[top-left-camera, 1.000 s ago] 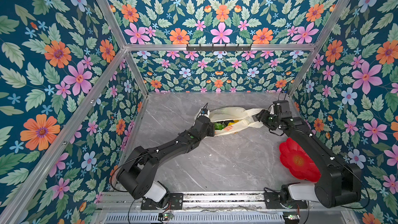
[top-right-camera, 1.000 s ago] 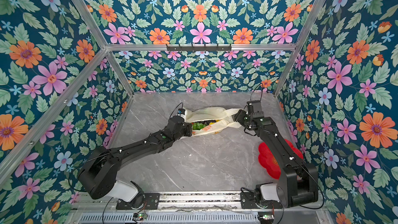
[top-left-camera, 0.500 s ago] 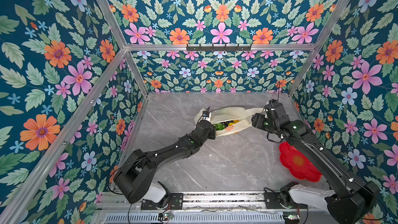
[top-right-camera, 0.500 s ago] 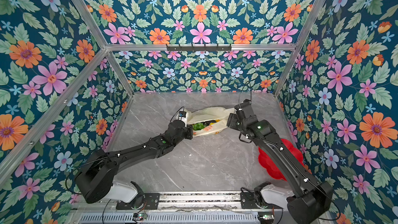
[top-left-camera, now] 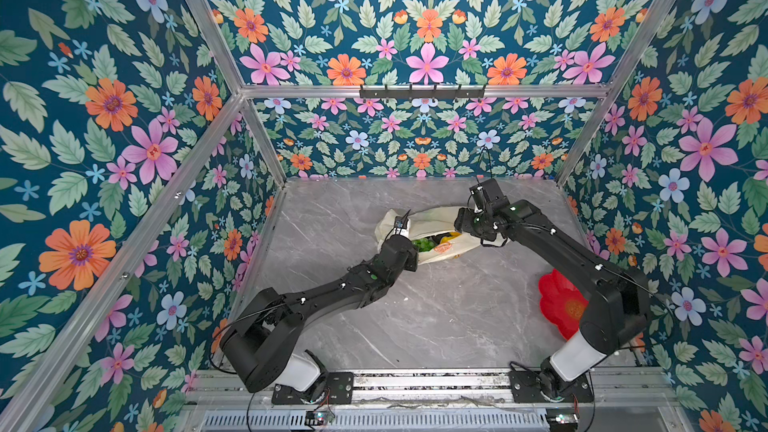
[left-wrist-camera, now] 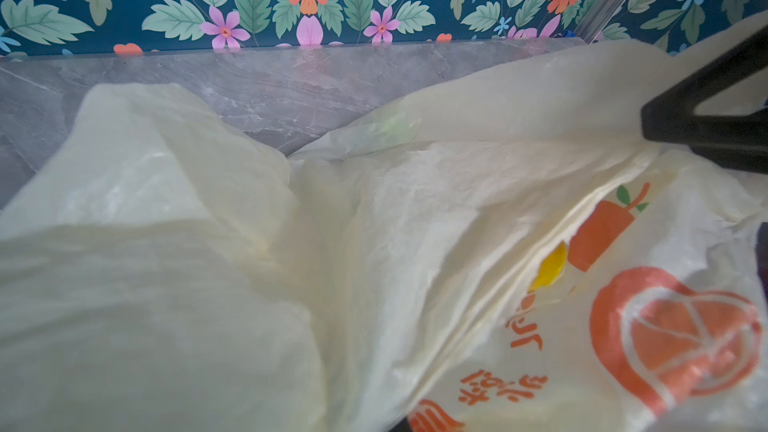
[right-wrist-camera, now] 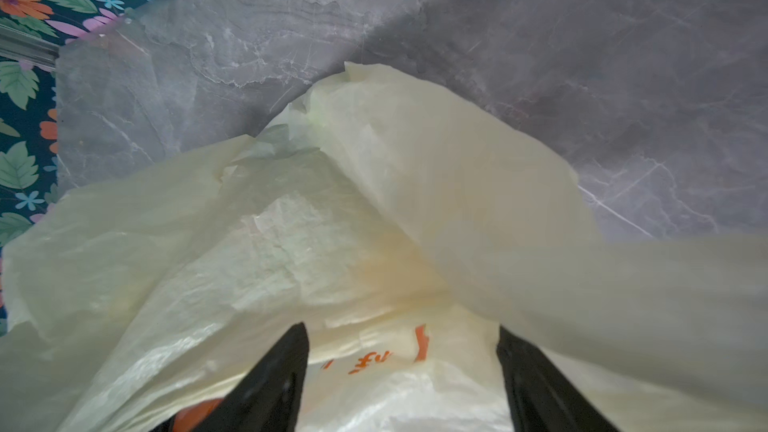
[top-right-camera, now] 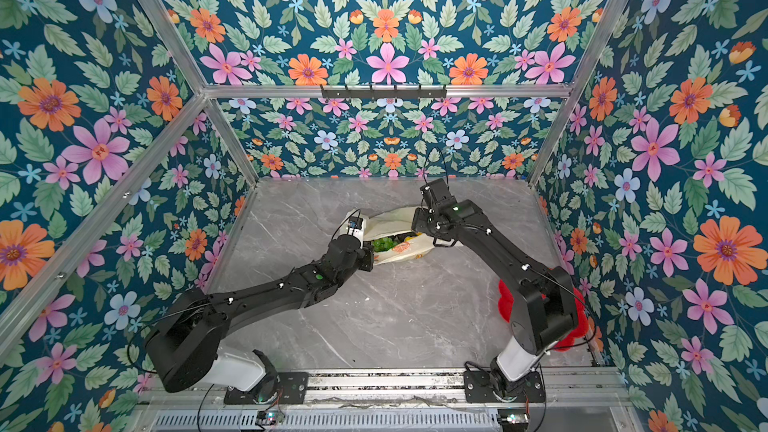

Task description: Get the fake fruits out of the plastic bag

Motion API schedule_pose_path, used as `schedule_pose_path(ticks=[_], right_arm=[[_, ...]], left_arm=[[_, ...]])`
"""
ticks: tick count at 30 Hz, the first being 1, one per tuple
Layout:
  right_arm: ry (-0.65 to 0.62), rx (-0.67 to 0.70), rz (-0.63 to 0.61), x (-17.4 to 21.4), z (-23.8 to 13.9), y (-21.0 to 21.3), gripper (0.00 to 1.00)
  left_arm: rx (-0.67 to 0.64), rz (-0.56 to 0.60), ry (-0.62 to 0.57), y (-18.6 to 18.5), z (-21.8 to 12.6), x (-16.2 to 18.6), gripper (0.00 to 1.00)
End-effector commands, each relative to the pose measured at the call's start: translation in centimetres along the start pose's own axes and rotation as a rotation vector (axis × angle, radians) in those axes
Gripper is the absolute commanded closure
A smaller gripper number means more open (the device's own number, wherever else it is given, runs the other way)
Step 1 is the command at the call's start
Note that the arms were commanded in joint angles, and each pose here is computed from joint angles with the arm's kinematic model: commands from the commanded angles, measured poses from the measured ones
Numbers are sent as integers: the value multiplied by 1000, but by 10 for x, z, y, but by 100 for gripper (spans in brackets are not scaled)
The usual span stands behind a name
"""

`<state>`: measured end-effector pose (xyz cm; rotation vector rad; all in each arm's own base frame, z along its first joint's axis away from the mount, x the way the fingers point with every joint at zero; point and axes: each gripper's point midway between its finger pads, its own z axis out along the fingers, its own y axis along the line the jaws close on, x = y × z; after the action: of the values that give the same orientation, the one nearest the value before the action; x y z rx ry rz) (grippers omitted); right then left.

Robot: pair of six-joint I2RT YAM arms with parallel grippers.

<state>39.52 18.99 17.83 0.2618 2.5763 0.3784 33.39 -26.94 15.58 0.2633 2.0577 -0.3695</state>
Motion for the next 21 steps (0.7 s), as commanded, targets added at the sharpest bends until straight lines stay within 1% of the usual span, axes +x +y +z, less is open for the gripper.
schedule_pose_path(ticks=[1,4,5,9,11,14,17,21], right_arm=[[44,57,-20,11,7,-12,28],[46,36,-19,19,8,-14,29],[20,9,-19,16,-3,-11,29],[30,-13,-17,26,-7,-14,24],[32,-25,-16,30,-7,-15,19],[45,-39,-24,37,-4,-15,17],[54,-14,-29,40,2,-20,17],[54,56,-25,39,11,-30,17]], left_arm=[[-17,-9,-35,2,-1,-8,100],[-15,-16,-25,2,1,-5,100],[-15,-16,-23,2,1,-4,100],[-17,-17,-17,1,4,-3,100],[-17,-17,-16,1,4,-3,100],[-14,-17,-13,0,5,-3,100],[-12,-21,-12,0,4,-2,100],[-5,-24,-16,0,2,-3,100]])
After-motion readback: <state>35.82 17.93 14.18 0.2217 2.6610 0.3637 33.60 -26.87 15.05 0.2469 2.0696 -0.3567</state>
